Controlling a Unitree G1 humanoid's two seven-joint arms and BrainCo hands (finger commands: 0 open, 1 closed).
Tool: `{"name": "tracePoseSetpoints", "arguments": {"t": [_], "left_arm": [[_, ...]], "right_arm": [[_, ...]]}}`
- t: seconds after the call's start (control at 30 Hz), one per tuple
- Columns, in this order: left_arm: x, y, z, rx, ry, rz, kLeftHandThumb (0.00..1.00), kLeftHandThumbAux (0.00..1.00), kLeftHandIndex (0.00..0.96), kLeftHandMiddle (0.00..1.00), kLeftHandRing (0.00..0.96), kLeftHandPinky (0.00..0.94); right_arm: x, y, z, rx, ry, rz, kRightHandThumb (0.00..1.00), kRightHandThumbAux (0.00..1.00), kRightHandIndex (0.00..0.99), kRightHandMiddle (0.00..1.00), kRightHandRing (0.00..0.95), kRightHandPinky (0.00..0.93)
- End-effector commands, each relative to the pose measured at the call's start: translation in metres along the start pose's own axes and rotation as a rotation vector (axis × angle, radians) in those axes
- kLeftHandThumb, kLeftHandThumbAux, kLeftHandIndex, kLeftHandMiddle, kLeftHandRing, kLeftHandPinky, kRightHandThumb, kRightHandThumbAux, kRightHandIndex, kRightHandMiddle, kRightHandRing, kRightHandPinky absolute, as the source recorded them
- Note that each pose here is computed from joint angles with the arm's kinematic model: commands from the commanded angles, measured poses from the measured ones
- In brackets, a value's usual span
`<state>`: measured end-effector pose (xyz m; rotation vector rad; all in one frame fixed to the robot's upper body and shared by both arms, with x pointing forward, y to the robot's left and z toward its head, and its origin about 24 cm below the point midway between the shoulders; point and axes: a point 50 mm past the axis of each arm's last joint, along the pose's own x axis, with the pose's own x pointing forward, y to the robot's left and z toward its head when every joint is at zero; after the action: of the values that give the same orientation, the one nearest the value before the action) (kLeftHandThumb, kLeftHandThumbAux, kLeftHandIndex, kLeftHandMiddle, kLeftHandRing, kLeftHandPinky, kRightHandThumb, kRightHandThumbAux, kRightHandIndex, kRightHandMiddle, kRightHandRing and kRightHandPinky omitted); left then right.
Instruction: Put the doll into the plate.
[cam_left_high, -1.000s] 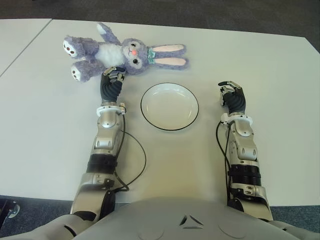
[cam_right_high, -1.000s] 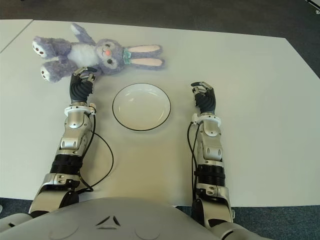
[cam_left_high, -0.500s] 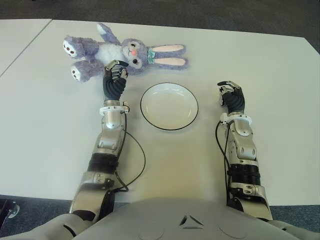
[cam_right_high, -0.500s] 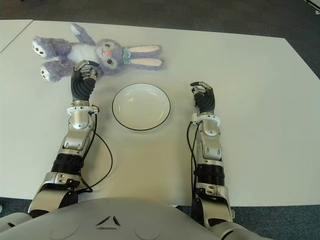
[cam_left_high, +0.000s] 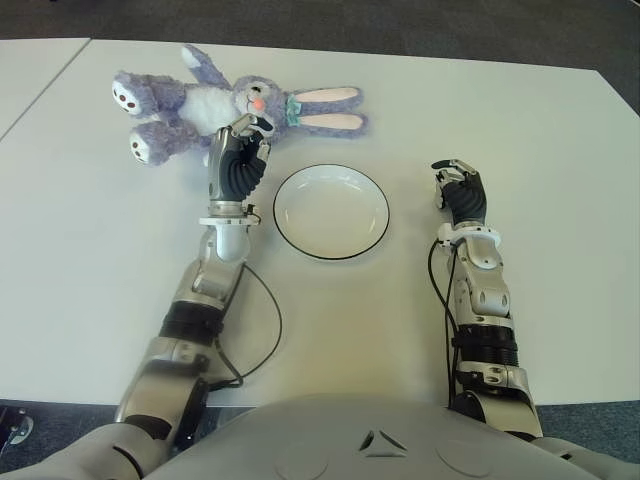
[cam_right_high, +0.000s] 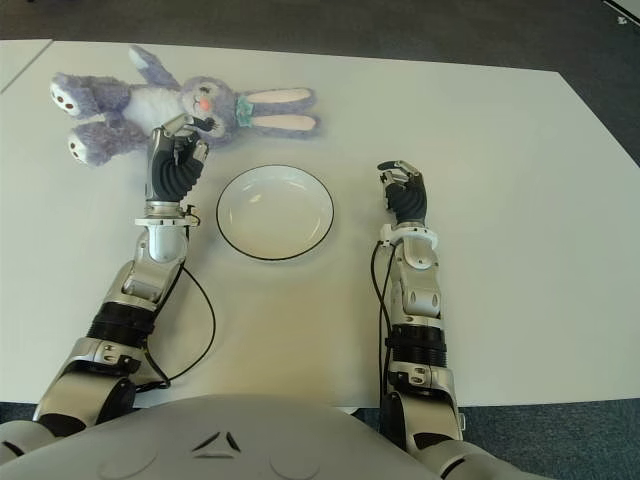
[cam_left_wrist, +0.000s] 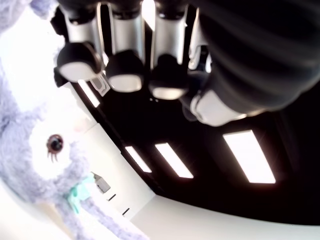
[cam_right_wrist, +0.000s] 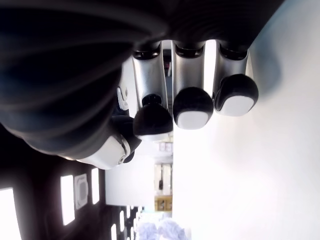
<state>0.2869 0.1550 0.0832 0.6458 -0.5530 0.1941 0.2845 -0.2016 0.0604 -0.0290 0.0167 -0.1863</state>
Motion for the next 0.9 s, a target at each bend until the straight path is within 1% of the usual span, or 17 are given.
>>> {"name": "tracePoseSetpoints", "arguments": {"t": [0.03, 0.17, 0.3, 0.4, 0.47, 0.6, 0.73, 0.9], "left_arm": [[-0.012, -0.002, -0.010, 0.076, 0.008, -0.047, 0.711, 0.703, 0.443, 0.868, 0.878, 0.880], [-0.008, 0.000, -0.007, 0.169, -0.049, -0.017, 0.709, 0.704, 0.443, 0.868, 0.883, 0.890], [-0.007, 0.000, -0.007, 0.226, -0.067, 0.004, 0.708, 0.704, 0.443, 0.869, 0.886, 0.894], [-0.005, 0.002, -0.007, 0.323, -0.073, 0.030, 0.708, 0.703, 0.442, 0.861, 0.880, 0.891], [-0.004, 0.002, -0.007, 0.337, -0.074, 0.035, 0.707, 0.703, 0.442, 0.859, 0.878, 0.890], [0.008, 0.007, -0.005, 0.459, -0.081, 0.082, 0.710, 0.701, 0.441, 0.827, 0.846, 0.856], [0.013, 0.009, -0.005, 0.489, -0.089, 0.096, 0.712, 0.700, 0.440, 0.807, 0.826, 0.835], [0.027, 0.018, -0.003, 0.525, -0.111, 0.113, 0.713, 0.698, 0.439, 0.775, 0.799, 0.821]], "right_arm": [[-0.011, -0.002, -0.025, 0.004, 0.102, -0.015, 0.727, 0.710, 0.441, 0.881, 0.884, 0.892], [-0.011, -0.003, -0.026, 0.011, 0.105, -0.011, 0.727, 0.710, 0.441, 0.880, 0.882, 0.890], [-0.011, -0.002, -0.026, 0.012, 0.105, -0.009, 0.727, 0.710, 0.441, 0.879, 0.881, 0.889], [-0.011, -0.001, -0.026, 0.009, 0.106, -0.008, 0.726, 0.710, 0.441, 0.879, 0.881, 0.888], [-0.011, -0.001, -0.026, 0.008, 0.106, -0.008, 0.726, 0.710, 0.441, 0.879, 0.881, 0.888], [-0.011, 0.000, -0.027, -0.002, 0.109, -0.011, 0.726, 0.710, 0.441, 0.881, 0.883, 0.892], [-0.012, 0.001, -0.028, -0.002, 0.112, -0.009, 0.726, 0.710, 0.441, 0.883, 0.884, 0.894], [-0.011, 0.002, -0.029, -0.002, 0.118, 0.005, 0.726, 0.710, 0.441, 0.883, 0.883, 0.892]]}}
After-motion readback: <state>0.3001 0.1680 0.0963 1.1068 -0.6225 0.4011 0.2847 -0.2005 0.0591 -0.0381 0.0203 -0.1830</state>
